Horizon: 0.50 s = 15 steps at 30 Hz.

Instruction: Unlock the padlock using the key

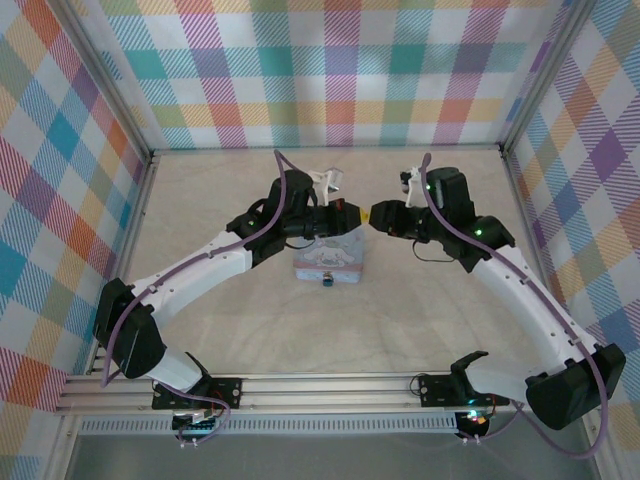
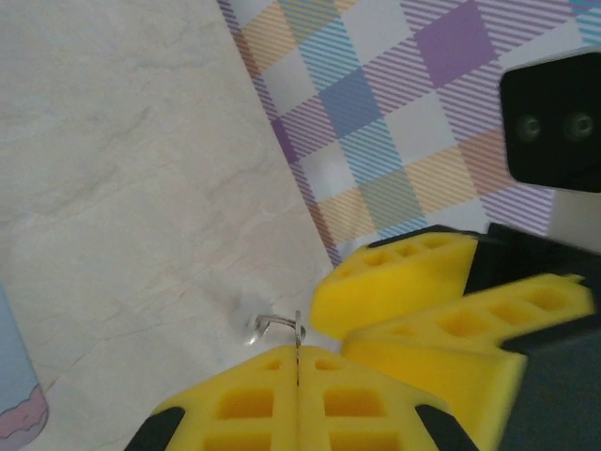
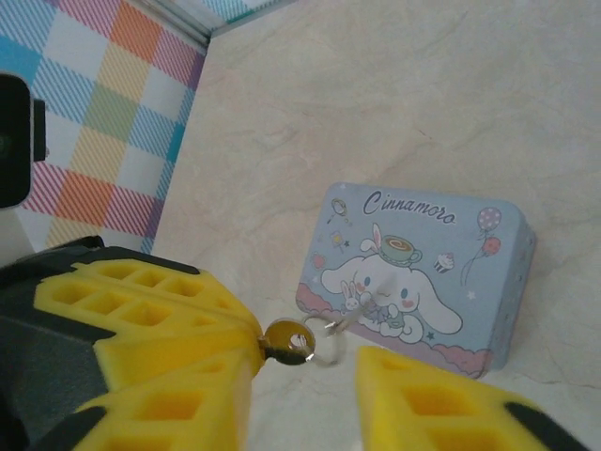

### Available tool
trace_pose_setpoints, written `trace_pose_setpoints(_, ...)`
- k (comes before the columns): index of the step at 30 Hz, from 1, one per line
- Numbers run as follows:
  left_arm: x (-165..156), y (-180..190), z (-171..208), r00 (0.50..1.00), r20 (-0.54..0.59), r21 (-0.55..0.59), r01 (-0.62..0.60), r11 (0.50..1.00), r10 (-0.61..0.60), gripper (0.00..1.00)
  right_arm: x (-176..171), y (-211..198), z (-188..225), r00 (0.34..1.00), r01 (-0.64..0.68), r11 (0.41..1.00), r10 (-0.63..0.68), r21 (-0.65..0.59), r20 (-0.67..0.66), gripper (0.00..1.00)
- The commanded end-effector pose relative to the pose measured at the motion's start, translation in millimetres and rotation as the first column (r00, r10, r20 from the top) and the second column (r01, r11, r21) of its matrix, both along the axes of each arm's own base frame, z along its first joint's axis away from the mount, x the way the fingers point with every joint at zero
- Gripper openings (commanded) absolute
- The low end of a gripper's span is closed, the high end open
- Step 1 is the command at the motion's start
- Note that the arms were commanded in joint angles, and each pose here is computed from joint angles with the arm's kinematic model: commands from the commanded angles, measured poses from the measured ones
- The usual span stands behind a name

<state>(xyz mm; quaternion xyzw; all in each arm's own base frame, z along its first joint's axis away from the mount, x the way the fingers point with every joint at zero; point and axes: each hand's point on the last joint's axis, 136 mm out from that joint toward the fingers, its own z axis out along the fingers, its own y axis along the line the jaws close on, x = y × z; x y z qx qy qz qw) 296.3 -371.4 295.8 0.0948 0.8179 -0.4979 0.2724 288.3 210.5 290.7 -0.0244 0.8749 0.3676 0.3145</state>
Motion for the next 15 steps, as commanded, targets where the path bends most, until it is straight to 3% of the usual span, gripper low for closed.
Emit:
trace_pose_setpoints(1,-10,6,24,0.997,0.064,0.037,0.033,0.999,-0.035,0.0,-5,-10,8,0.999,0.015,1.0,-0.015,0.01,0.045,0.49)
trace_pose_setpoints(7,-29,17,17,0.987,0.016,0.165,0.154,0.974,-0.159,0.0,-15,-16,10,0.997,-0.066,0.984,0.058,0.163,0.054,0.57)
trace_pose_setpoints(15,-53,17,23,0.94,-0.047,0.131,0.34,0.931,-0.337,0.0,-28,-10,9,0.978,-0.178,0.946,0.14,0.269,0.155,0.63)
